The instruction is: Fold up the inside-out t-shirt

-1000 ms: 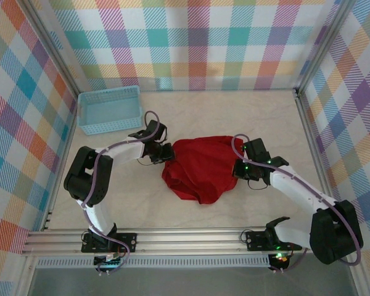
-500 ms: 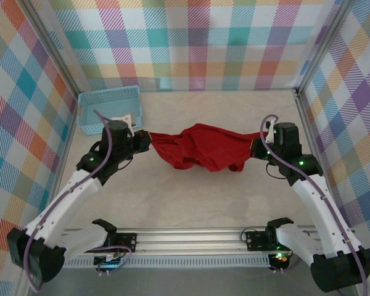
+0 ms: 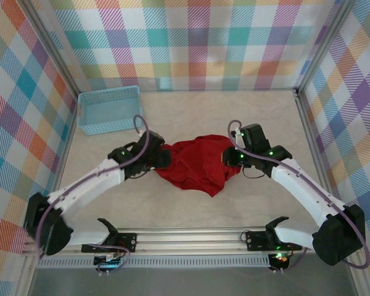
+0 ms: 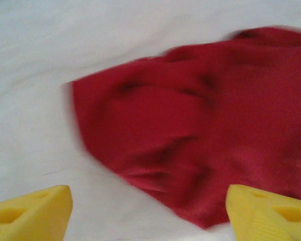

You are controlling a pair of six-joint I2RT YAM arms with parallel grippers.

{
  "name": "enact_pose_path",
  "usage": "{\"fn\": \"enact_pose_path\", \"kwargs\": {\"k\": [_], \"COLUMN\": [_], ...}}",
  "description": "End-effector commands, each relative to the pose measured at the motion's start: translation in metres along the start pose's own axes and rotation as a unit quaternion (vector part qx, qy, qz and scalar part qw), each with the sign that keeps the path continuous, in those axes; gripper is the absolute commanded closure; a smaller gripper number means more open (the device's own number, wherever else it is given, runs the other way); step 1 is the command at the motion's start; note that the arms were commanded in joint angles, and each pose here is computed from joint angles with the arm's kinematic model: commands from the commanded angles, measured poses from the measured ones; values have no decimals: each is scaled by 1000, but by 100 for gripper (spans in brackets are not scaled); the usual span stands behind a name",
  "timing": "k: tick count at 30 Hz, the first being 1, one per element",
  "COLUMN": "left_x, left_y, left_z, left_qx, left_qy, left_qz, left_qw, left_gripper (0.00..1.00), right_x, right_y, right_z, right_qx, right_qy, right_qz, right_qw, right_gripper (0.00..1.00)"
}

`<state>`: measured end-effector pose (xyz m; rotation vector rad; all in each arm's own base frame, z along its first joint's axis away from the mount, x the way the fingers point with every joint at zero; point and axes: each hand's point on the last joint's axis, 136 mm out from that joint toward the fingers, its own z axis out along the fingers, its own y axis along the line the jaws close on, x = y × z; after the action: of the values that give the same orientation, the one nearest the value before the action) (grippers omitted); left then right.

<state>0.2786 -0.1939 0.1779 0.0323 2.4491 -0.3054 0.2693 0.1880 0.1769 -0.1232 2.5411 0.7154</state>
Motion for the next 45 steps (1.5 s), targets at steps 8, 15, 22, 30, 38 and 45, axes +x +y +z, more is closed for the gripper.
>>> {"fn": "enact_pose_path", "kwargs": {"k": [8, 15, 22, 30, 38, 45], "left_x": [39, 35, 35, 34, 26, 15], "left_y": [-143, -175, -167, -144, -107, -94], "left_z": [5, 30, 61, 64, 64, 52], "left_qx": [236, 226, 176, 146, 145, 160], "left_qy": [-43, -58, -50, -51, -43, -41], "left_qz": [87, 91, 88, 84, 33, 15], "left_qw": [967, 968, 979, 984, 988, 986], "left_gripper": [10, 2, 27, 91, 100, 100], "right_x": [-37, -32, -33, -32, -30, -9], "right_y": [67, 78, 57, 38, 26, 18], "right_z": [-24, -16, -11, 5, 7, 22], "right_qx": [-85, -90, -35, 10, 30, -5], "right_qy": [-41, -26, -36, -28, -35, -35], "right_qz": [-21, -21, -7, -7, -62, -87], "right_qw": [995, 995, 999, 1000, 997, 996], "right_gripper": [100, 100, 99, 94, 73, 59]}}
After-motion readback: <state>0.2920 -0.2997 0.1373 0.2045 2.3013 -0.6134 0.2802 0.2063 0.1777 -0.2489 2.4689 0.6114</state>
